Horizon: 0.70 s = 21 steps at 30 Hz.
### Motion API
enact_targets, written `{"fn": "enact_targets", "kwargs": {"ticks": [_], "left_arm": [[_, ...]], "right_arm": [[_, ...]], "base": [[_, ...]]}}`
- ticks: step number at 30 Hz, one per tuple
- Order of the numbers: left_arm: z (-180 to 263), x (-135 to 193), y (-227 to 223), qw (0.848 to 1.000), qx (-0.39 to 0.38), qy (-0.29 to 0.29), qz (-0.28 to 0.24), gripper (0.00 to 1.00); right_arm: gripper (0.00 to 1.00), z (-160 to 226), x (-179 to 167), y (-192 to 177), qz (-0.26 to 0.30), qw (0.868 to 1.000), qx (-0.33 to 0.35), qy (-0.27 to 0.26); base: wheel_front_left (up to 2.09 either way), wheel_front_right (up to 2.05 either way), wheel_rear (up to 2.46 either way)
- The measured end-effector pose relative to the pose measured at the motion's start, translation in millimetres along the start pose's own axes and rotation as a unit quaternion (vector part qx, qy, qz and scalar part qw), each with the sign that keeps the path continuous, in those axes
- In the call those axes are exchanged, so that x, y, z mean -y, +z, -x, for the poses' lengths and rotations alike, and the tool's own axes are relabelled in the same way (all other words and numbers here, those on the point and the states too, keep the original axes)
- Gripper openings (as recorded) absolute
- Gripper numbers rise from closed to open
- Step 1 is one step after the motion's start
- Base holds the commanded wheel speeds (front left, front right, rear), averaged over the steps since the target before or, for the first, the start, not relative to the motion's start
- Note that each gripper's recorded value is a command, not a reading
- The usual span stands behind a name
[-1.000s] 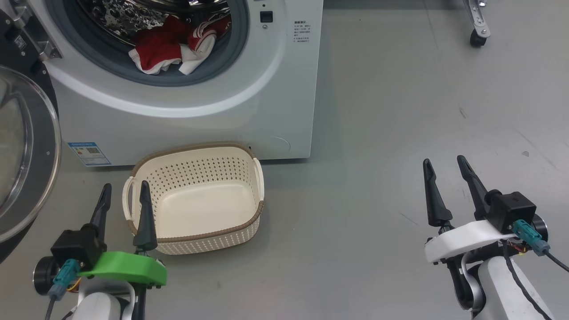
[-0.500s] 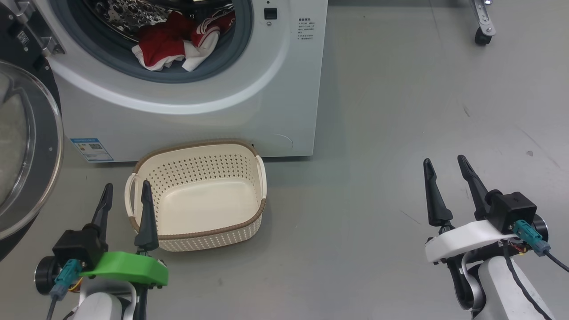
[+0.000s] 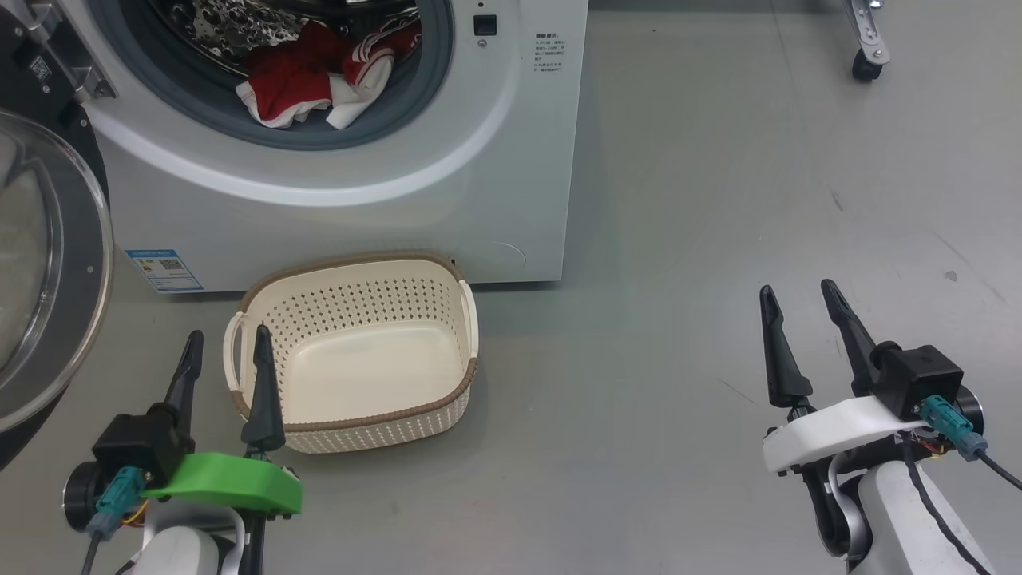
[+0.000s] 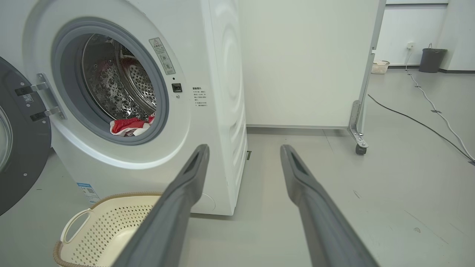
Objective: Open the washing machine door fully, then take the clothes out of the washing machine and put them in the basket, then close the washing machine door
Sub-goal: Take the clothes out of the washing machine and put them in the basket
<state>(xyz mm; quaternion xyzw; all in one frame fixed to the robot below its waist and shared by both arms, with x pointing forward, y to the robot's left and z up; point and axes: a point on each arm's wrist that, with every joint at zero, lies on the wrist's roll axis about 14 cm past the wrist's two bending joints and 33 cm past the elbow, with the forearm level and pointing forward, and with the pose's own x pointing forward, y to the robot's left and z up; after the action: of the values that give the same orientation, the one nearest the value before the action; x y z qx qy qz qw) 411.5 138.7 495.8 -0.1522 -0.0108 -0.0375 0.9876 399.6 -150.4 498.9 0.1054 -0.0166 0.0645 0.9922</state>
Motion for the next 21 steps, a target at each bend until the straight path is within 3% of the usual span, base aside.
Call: {"fn": "enact_targets", "kwargs": {"ticks": [19,21], "left_arm": [[5.2,0.1,0.7,1.000,0.000,0.000,0.003,1.00],[5.7,0.1,1.2,1.000,0.001,0.000,0.003,0.96]], "right_arm": [[1.00,2.3,-3.1,1.6,0.000,1.000,0.002,0.003],[1.00,2.2,-3.7,1.7,0.000,1.000,0.002,0.004]], "base": [[0.63,-0.63,0.00],[1.05,-1.05,0.00]]}}
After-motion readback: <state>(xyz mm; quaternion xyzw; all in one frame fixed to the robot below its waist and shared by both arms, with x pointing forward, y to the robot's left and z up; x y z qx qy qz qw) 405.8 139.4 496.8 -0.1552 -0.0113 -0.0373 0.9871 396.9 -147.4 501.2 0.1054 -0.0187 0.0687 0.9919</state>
